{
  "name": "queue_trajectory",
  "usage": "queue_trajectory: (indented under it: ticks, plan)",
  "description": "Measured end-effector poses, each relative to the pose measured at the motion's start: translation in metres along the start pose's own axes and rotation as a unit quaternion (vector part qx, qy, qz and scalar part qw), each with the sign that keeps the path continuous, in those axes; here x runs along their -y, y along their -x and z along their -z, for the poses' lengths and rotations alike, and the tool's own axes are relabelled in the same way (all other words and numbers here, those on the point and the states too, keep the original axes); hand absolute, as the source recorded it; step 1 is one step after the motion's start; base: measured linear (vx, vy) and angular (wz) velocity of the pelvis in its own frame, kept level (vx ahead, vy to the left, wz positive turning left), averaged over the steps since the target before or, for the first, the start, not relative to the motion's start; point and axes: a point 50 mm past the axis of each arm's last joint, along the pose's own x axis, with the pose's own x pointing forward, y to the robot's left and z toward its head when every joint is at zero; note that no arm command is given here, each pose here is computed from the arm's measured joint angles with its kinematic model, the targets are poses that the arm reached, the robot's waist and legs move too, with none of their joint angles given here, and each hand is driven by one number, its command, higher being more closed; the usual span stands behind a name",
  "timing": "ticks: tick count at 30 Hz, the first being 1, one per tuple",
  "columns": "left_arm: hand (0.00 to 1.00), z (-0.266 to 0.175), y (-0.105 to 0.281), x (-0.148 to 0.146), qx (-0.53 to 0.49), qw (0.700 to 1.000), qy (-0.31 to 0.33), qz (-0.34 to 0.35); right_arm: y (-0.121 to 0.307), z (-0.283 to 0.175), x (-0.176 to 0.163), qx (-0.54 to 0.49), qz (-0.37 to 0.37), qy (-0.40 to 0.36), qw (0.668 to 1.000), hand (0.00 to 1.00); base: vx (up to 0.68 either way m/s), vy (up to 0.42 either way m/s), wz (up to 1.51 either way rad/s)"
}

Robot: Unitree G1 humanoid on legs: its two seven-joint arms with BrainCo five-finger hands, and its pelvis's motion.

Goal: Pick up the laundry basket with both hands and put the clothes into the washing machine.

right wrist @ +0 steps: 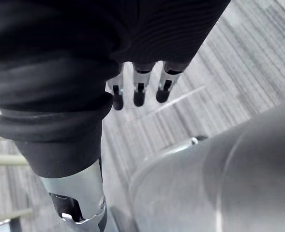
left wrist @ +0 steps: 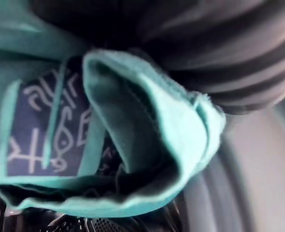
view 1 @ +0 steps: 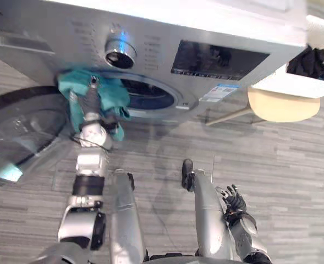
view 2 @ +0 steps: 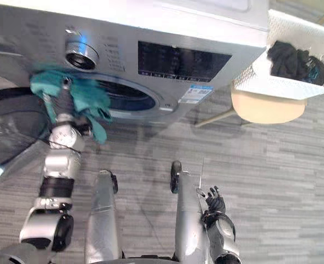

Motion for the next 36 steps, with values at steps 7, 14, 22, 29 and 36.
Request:
queue_trajectory:
  ticks: [7,14,22,29,36]
  plan:
    - [1.00,-0.052,-0.030,0.009,0.107,0.984,-0.126,0.068,-0.001,-0.009,0.002,0.025,-0.001,-0.015,1.000,0.00,-0.05,-0.002,0.02]
    - [1.00,-0.103,-0.053,0.016,0.186,0.956,-0.199,0.110,0.000,-0.007,0.004,0.021,-0.007,-0.029,0.999,0.00,-0.08,0.033,-0.12]
    - [1.00,-0.097,-0.030,0.053,0.195,0.925,-0.224,0.239,0.000,-0.002,0.009,0.006,-0.019,-0.004,1.000,0.00,0.00,0.043,-0.24]
    - [1.00,-0.076,0.016,0.068,0.187,0.926,-0.144,0.296,0.007,0.005,0.018,0.000,-0.006,-0.004,1.000,0.00,0.04,-0.022,0.02]
    - [1.00,-0.068,0.029,0.084,0.181,0.905,-0.153,0.352,0.007,0.005,0.020,0.000,-0.005,-0.003,1.000,0.00,0.00,-0.052,0.05]
